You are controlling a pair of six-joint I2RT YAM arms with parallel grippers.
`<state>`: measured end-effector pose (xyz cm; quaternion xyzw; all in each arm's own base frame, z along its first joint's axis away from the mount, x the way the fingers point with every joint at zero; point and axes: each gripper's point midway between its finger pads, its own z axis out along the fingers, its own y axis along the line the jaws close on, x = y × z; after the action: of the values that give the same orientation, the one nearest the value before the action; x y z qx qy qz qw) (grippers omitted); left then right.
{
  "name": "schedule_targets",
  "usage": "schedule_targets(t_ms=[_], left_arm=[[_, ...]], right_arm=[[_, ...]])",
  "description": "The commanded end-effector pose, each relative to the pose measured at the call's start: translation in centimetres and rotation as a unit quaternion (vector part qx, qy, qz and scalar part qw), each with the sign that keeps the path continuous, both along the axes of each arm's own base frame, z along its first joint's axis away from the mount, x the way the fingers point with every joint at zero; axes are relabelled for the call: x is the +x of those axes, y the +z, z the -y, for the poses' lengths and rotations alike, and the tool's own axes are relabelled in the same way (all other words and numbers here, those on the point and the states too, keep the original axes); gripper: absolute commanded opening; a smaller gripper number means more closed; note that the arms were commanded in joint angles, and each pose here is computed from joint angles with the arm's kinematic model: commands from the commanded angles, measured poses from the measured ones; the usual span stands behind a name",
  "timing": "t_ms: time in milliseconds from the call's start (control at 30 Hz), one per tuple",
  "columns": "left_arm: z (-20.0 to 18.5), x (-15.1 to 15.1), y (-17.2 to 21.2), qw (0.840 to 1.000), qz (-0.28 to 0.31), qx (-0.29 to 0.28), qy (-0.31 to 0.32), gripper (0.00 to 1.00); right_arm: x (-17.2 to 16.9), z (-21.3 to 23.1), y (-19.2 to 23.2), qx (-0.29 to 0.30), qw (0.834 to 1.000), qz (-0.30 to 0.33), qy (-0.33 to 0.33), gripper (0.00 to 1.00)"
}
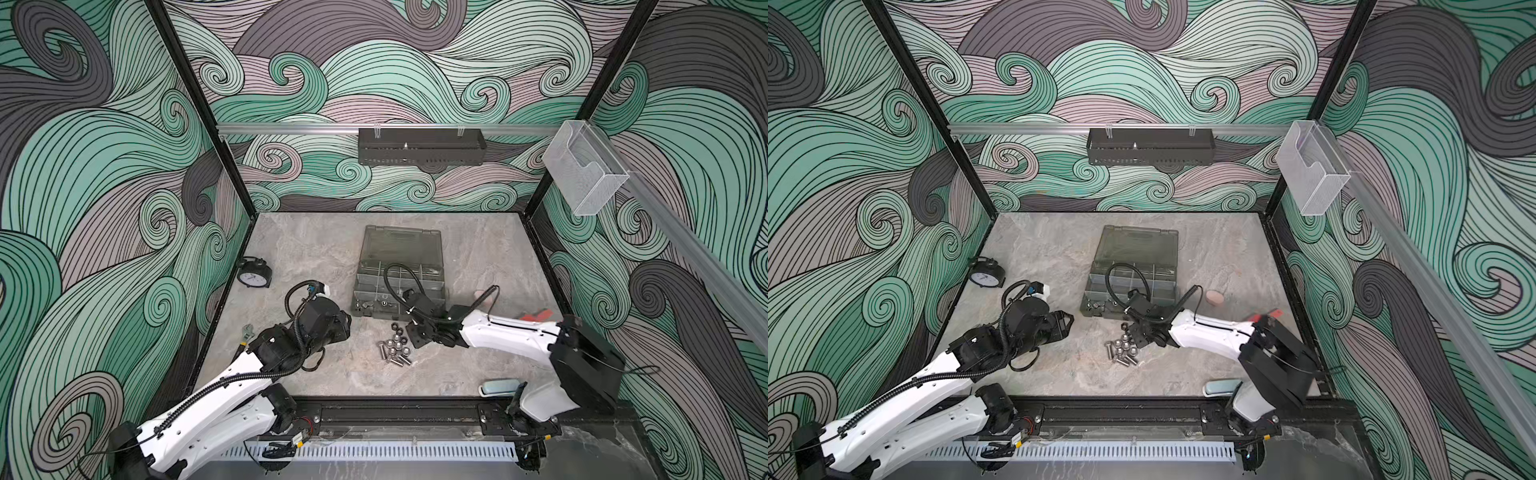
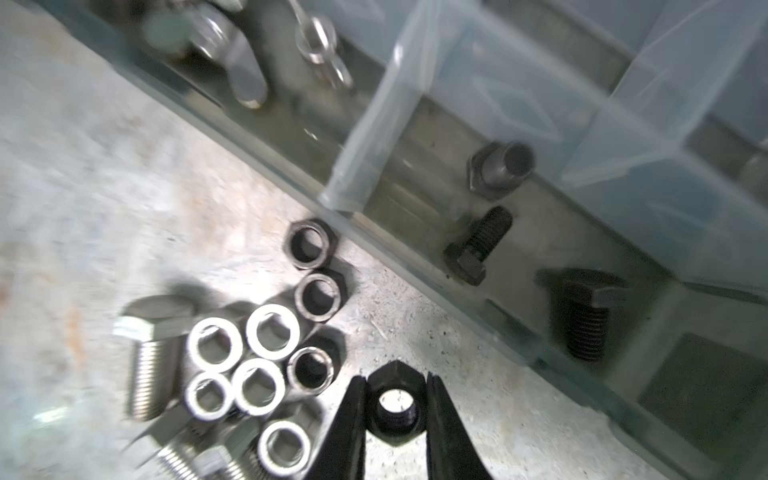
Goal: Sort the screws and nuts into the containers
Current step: 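Close the right gripper on the black hex nut and lift it, then carry the black nut into a box compartment and open the right gripper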
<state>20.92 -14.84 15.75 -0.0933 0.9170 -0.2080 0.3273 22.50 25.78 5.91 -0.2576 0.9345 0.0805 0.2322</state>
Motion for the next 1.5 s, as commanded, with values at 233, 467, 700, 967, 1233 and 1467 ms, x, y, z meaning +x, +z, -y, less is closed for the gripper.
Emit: schedule_targets(t_ms=[233, 467, 700, 967, 1233, 1467], left_arm=[[-0.3, -0.1, -0.8, 1.000, -0.012, 0.007, 0.008, 0.46], [-0.3, -0.2, -0.9, 1.000, -0.014, 0.004, 0.006, 0.46], [-0.5, -0.5, -1.1, 1.000, -0.016, 0.001, 0.009, 0.46], [-0.4, -0.4, -1.4, 1.000, -0.018, 0.000, 0.010, 0.46], [-0.3, -0.4, -1.5, 1.000, -0.019, -0.001, 0.008, 0.46], [-0.2, -0.4, -1.6, 1.000, -0.020, 0.001, 0.005, 0.46]], right_arm=[[6.7, 4.9, 7.1, 0.016, 0.996, 0.081, -0.040, 0.23], [10.6, 6.3, 4.2, -0.010, 0.997, 0.051, -0.061, 0.22], [12.1, 6.4, 2.7, -0.009, 0.997, 0.035, -0.071, 0.23], [12.5, 6.4, 2.8, -0.005, 0.996, 0.037, -0.075, 0.39], [11.9, 6.6, 3.3, 0.003, 0.996, 0.037, -0.079, 0.40], [11.3, 6.9, 4.2, 0.009, 0.996, 0.043, -0.079, 0.40]])
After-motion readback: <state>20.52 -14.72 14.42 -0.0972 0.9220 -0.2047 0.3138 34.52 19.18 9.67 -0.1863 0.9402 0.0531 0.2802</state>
